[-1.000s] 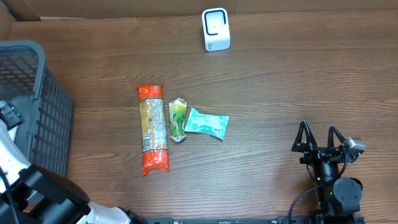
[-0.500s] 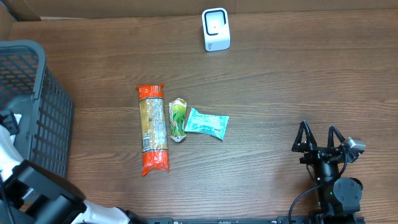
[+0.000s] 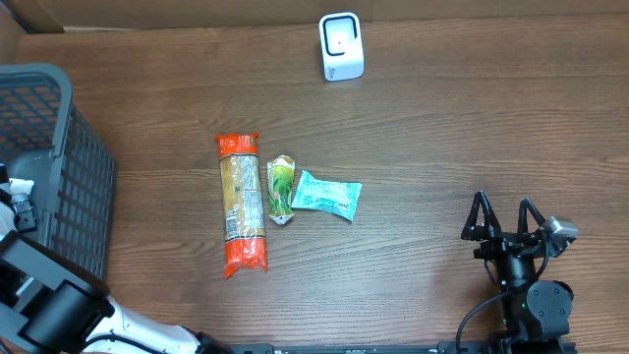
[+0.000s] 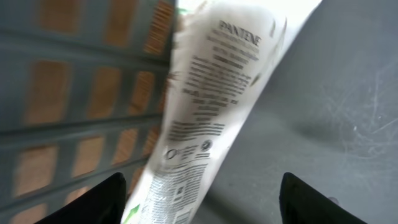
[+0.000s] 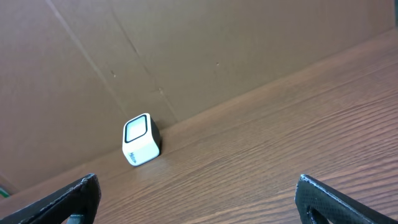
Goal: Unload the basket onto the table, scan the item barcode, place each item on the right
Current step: 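Grasp the white conditioner tube in the basket with left gripper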
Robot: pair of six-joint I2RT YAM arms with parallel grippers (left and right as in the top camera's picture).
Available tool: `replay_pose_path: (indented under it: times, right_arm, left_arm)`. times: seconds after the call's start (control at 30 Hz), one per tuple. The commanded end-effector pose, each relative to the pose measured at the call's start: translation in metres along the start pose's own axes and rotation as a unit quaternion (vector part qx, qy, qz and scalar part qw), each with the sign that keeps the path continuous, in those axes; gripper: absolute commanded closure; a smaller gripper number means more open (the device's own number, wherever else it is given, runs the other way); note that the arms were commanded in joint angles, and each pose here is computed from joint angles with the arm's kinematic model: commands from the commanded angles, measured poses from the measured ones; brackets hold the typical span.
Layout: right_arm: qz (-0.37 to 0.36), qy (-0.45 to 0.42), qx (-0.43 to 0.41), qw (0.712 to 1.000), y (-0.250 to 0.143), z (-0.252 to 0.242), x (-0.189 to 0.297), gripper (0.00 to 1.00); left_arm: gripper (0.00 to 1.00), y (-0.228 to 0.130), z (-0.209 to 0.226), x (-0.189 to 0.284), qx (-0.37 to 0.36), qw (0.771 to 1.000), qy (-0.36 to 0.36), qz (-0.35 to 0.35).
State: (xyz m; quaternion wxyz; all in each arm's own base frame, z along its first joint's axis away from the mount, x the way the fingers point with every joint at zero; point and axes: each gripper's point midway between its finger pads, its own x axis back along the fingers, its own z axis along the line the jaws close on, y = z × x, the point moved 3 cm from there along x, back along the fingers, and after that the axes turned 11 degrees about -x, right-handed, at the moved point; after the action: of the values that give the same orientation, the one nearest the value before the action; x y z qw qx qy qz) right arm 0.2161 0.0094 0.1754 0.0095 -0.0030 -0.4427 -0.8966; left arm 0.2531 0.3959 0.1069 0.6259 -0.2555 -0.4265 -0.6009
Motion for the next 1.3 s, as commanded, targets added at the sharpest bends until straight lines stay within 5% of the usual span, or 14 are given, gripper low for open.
replay_pose_path:
  times: [0.0,0.3,0.37,0.43,0.7,1.0,1.27]
  right_arm:
    - [-0.004,-0.003,-0.001,1.000,-0.001,-0.003,0.000,0.00]
    - [-0.004,-0.003,-0.001,1.000,-0.001,-0.003,0.000,0.00]
    - [-0.004,-0.003,-0.001,1.000,-0.001,-0.003,0.000,0.00]
    - [-0.004,-0.003,-0.001,1.000,-0.001,-0.003,0.000,0.00]
    - [-0.004,-0.003,-0.001,1.000,-0.001,-0.003,0.000,0.00]
    - [-0.004,-0.003,-0.001,1.000,-0.001,-0.003,0.000,0.00]
    - [-0.004,-0.003,-0.001,1.000,-0.001,-0.003,0.000,0.00]
  left_arm:
    - [0.32,-0.012,-0.012,-0.025,-0.019,0.999,-0.020,0.028]
    - [0.37,-0.027,-0.036,-0.051,-0.015,0.996,-0.055,0.065]
    - [0.55,-0.028,-0.037,-0.052,0.000,0.996,-0.056,0.068]
    - [0.96,-0.024,-0.036,-0.051,0.008,0.997,-0.052,0.064]
    - [0.96,0.002,-0.034,-0.025,0.035,0.998,-0.035,0.029]
    - [0.96,0.080,-0.001,0.116,0.115,0.980,0.005,-0.161]
    - [0.96,0.082,0.034,0.250,0.188,0.934,0.060,-0.298]
